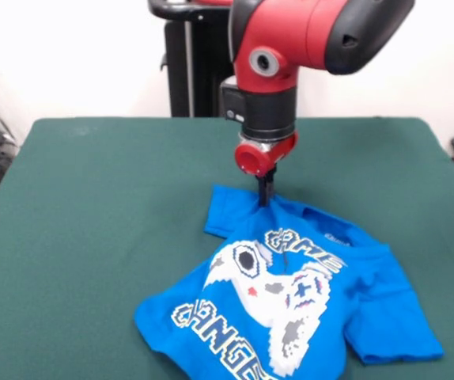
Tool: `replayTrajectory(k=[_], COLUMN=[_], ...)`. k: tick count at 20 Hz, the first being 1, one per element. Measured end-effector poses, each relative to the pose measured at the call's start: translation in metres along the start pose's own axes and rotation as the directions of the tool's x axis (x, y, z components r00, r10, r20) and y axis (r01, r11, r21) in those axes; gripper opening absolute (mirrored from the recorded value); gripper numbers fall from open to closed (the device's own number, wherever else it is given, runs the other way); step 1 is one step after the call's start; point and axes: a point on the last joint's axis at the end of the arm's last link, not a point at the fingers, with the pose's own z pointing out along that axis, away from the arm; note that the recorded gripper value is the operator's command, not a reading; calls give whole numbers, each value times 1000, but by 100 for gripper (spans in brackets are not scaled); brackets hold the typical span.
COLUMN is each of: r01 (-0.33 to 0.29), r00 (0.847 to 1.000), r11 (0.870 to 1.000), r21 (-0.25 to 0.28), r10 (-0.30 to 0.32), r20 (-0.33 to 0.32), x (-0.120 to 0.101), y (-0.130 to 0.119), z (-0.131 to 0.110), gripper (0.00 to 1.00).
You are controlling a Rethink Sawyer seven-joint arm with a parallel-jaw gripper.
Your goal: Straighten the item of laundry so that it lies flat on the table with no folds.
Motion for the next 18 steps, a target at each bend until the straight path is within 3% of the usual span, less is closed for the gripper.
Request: replayTrajectory(k=[18], r01=[-2], r00=[999], r11=[998], r21=[-68], r10=[-1], r20=[-47], x=[29], y=[34], z=[-6], gripper=[0])
